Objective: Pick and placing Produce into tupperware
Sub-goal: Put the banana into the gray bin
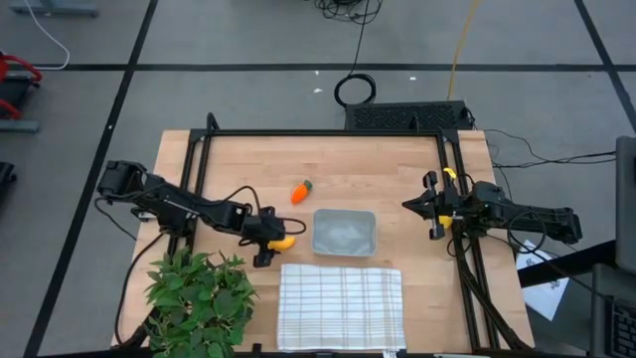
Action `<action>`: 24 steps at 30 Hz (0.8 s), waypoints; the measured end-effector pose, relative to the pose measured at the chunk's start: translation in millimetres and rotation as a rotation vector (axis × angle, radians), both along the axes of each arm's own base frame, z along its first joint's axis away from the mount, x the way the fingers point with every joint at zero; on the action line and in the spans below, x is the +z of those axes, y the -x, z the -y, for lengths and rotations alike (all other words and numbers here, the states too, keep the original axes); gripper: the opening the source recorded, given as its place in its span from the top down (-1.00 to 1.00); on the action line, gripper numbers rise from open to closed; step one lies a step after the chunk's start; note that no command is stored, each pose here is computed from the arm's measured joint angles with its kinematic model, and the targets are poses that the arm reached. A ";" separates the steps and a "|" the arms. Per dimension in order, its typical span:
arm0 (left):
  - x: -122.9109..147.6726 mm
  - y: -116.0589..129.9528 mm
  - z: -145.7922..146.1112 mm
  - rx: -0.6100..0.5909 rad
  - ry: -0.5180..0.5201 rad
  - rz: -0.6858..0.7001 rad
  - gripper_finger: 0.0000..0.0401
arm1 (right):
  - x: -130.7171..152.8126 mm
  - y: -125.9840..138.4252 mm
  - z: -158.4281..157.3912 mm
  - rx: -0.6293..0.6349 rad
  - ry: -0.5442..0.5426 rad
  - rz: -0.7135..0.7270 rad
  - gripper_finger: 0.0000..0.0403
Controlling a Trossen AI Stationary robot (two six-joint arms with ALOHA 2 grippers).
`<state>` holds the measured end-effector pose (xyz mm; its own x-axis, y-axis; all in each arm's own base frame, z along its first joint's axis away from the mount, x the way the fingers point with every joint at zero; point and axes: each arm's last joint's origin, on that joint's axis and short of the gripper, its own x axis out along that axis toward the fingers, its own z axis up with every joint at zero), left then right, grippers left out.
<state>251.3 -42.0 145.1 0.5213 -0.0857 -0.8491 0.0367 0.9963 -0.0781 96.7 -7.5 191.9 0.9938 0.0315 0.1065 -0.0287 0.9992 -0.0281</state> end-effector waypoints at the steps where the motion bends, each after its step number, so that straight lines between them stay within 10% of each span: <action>1: 0.0 0.1 0.6 -0.005 -0.014 0.003 -0.49 | 0.1 0.0 0.0 0.000 0.000 0.000 1.00; 24: -29.6 -6.4 0.8 -0.023 -0.082 -0.097 -0.49 | -0.5 -0.6 0.0 0.000 -0.001 -0.006 1.00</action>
<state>257.7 -42.7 115.6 0.4349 -0.0253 -0.9001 0.0557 0.9984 -0.0012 97.3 -7.5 191.4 0.9945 0.0317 0.1001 -0.0291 0.9992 -0.0271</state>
